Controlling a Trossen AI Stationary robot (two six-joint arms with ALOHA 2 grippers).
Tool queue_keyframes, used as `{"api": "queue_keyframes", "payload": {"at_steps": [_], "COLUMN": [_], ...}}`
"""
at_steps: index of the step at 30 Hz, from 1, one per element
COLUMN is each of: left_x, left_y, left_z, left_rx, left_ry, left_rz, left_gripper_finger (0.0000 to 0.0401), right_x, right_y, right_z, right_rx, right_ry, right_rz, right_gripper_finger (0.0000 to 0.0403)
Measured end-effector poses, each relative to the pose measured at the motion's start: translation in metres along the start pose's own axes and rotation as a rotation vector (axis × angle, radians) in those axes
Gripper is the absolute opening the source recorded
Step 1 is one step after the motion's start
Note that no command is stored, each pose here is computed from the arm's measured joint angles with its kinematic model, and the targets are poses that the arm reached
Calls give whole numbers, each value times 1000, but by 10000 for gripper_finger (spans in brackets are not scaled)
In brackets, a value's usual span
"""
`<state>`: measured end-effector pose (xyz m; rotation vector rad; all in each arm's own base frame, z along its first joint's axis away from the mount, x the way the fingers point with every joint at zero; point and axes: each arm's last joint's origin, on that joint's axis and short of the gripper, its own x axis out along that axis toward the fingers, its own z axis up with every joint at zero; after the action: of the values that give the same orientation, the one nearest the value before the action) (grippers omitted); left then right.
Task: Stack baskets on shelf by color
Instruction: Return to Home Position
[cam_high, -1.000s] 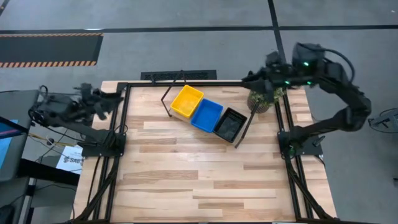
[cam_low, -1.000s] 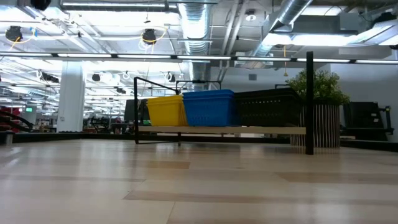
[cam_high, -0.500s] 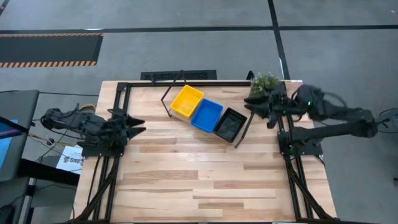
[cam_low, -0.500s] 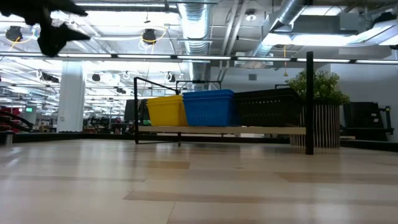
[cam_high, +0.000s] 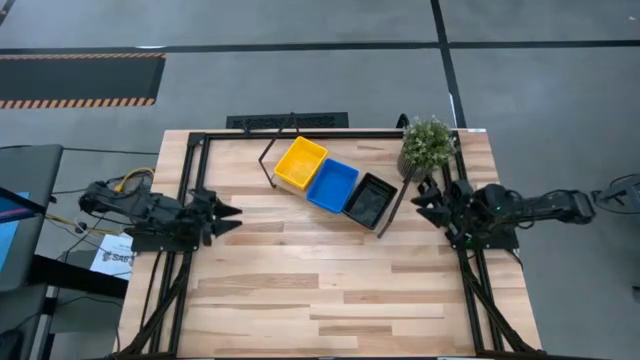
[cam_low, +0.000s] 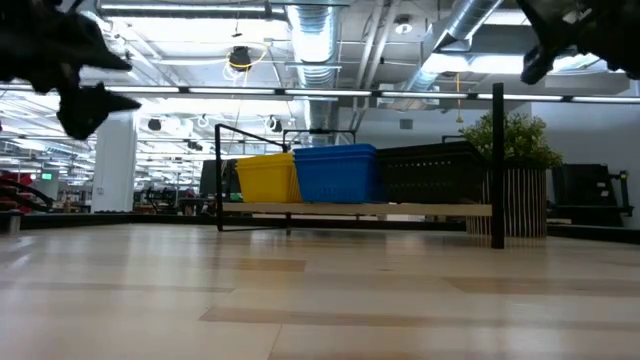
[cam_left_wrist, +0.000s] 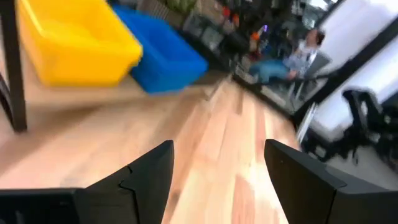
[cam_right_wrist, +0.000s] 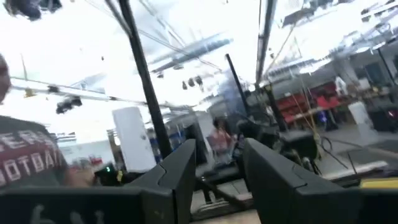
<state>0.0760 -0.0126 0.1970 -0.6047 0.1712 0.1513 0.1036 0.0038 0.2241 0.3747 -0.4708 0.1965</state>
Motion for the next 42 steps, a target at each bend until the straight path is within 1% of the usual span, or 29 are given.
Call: {"api": "queue_keyframes", "payload": {"at_steps": [1, 2, 4, 7, 9, 13, 15, 19, 22, 26, 28, 29, 31, 32, 34, 35, 36, 37, 39, 40, 41, 42], "left_x": [3, 5, 10, 15, 15, 15, 16, 16, 17, 16, 16, 16, 16, 17, 15, 14, 15, 16, 20, 23, 23, 24], "left_y": [2, 4, 5, 10, 10, 12, 12, 10, 10, 13, 13, 13, 10, 9, 3, 1, -1, -2, 1, 2, 1, 1], "left_z": [-5, -10, -14, -24, -24, -22, -22, -21, -21, -21, -21, -21, -19, -17, -14, -13, -13, -15, -26, -29, -28, -28], "left_rx": [3, 1, -32, -33, -17, 13, 27, 14, 67, 244, 310, 315, 249, 259, 357, 393, 403, 402, 378, 376, 379, 388], "left_ry": [17, 27, 7, 31, 15, -29, -33, -52, -70, -76, -75, -77, -101, -118, -132, -137, -146, -148, -89, -89, -81, -84], "left_rz": [-5, -18, -42, -24, -18, 28, 28, 4, 10, 78, 88, 86, 42, 25, -85, -140, -193, -237, -326, -365, -377, -364], "left_gripper_finger": [238, 238, 238, 238, 238, 238, 238, 238, 238, 238, 238, 238, 238, 238, 238, 238, 238, 238, 238, 238, 238, 238], "right_x": [-5, -6, -7, -8, -9, -10, -10, -11, -11, -11, -13, -15, -18, -18, -18, -17, -17, -16, -16, -16, -16, -17], "right_y": [-2, 0, 0, -1, -2, -5, -6, -8, -8, -9, -11, -12, -14, -14, -13, -13, -12, -11, -8, -8, -7, -7], "right_z": [-7, -7, -10, -12, -13, -17, -19, -23, -25, -26, -32, -36, -44, -45, -45, -43, -42, -41, -38, -37, -37, -37], "right_rx": [-10, -21, -29, -71, -88, -94, -84, -11, 3, -33, -65, -67, -17, 13, 21, 5, -19, -49, -111, -134, -152, -167], "right_ry": [3, -2, 30, 57, 74, 114, 132, 178, 194, 211, 276, 324, 401, 411, 410, 395, 387, 374, 360, 359, 360, 358], "right_rz": [6, 11, -5, -17, -31, -63, -70, -95, -103, -105, -121, -134, -164, -171, -165, -153, -133, -103, -40, -20, -13, -8], "right_gripper_finger": [159, 158, 158, 160, 162, 167, 170, 173, 173, 172, 172, 172, 173, 173, 173, 173, 173, 172, 171, 170, 170, 169]}}
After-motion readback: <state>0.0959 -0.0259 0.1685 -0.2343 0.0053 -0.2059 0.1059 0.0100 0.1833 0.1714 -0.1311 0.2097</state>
